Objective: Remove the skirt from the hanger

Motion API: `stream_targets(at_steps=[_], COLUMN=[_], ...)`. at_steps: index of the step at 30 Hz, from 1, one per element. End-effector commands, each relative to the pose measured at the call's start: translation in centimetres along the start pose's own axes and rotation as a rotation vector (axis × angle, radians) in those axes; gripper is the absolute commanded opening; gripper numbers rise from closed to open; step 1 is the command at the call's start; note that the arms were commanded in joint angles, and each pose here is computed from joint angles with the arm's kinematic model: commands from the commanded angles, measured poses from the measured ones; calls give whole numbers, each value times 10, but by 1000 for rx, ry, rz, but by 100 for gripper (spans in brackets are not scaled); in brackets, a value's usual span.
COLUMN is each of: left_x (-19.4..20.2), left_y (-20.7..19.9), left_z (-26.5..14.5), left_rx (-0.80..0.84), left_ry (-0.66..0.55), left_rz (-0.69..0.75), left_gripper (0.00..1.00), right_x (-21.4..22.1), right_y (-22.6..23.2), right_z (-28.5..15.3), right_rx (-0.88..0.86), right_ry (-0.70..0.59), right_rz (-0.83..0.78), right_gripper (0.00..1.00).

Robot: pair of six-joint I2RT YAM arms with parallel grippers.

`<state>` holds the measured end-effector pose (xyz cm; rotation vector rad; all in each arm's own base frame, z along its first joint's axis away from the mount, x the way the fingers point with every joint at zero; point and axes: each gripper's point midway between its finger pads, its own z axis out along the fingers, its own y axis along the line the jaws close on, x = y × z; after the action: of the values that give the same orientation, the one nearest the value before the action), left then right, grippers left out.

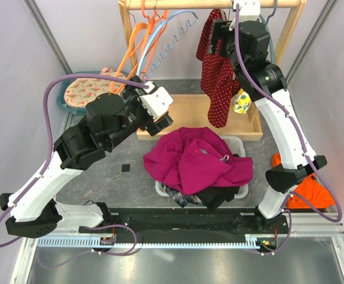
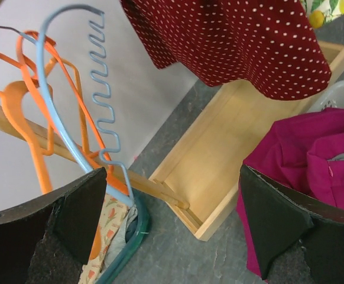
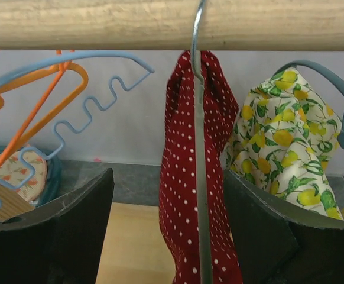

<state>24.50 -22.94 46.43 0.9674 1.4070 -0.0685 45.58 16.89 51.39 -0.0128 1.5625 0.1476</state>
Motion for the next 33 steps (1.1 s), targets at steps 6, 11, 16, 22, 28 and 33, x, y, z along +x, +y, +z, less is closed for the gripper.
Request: stream_targets(at_steps=[6,11,16,22,28,33], left_x=[-9,-8,-9,-10,-8,-6], left_y=[4,5,7,9,10,11], left_z=[-5,-7,-11,-14,-17,-18], left_rx=[-12,-15,-18,-22,-28,-32], left_ry=[-46,-48,-56,-61,-59,-56], left_rz=[-53,-51,-51,-50,-44,-43], left_gripper=[99,99,100,100,99,100], right_x=[-17,-4,1,12,31,34], right_y=[-21,-24,-30,-30,-26,-21], right_z=[-20,-18,-18,-17,-12,-10], right_rx=[54,73,95,94,83,70], right_ry=[-26,6,19,45,103,112], right_rz=[-11,-34,-71,-75,-72,-51], right_gripper=[74,72,73,65,50,11])
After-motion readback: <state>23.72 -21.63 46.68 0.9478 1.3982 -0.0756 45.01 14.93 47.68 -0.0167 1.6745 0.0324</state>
